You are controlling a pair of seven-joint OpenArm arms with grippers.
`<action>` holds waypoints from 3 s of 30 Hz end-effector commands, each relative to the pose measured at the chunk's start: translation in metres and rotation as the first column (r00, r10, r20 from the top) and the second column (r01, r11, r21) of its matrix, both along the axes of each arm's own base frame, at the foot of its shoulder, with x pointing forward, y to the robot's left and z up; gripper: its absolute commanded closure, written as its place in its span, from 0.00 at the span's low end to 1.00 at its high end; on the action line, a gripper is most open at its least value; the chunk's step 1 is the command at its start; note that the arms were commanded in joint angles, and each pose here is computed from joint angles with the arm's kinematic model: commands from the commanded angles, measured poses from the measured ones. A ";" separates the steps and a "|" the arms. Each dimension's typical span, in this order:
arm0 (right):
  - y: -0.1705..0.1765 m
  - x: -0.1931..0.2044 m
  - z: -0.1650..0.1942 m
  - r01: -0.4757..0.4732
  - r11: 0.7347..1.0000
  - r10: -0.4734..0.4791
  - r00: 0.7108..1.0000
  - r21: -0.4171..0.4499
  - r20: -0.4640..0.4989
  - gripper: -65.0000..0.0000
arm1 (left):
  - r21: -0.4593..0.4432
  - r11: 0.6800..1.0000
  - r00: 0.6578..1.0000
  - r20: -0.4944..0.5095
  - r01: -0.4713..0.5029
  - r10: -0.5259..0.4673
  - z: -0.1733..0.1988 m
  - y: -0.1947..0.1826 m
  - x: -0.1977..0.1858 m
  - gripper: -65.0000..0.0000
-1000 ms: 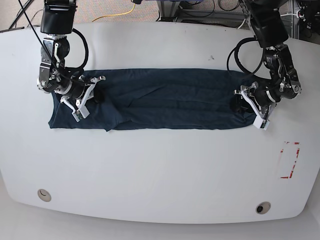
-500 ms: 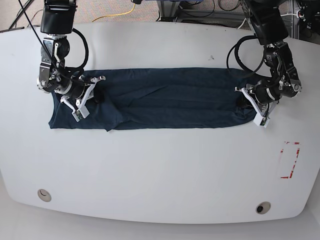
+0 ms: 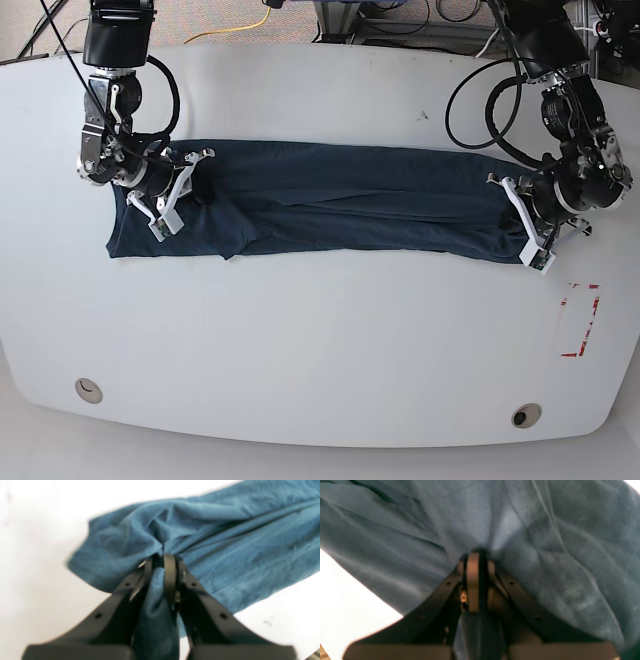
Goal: Layout the t-shirt on the table in an organized manner, then fold the t-shirt properly
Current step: 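Drag the held end with the left gripper toward the right gripper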
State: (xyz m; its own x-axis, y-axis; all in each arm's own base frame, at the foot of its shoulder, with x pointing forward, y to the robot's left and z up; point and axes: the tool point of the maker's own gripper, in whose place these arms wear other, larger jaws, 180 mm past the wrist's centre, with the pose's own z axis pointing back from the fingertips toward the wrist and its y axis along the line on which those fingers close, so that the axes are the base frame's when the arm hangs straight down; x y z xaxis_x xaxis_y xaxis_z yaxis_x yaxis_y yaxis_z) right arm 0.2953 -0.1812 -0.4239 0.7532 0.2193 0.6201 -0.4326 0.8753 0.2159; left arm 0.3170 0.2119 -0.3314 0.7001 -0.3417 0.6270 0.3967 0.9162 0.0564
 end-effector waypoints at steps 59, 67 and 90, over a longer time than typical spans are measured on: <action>-0.004 -0.003 -0.004 -0.003 0.999 0.001 0.999 -0.044 -0.032 0.94 | -0.343 0.879 0.936 0.000 0.332 -0.353 -0.011 -0.225 0.016 1.00; 0.003 -0.003 -0.006 -0.004 1.000 0.003 0.999 -0.027 -0.032 0.94 | -0.363 0.864 0.933 0.039 0.348 -0.359 -0.006 -0.234 0.020 0.99; 0.008 -0.003 -0.006 -0.008 1.000 0.007 0.999 -0.020 -0.034 0.94 | -0.601 0.672 0.886 0.146 0.433 -0.440 0.039 -0.280 0.030 0.38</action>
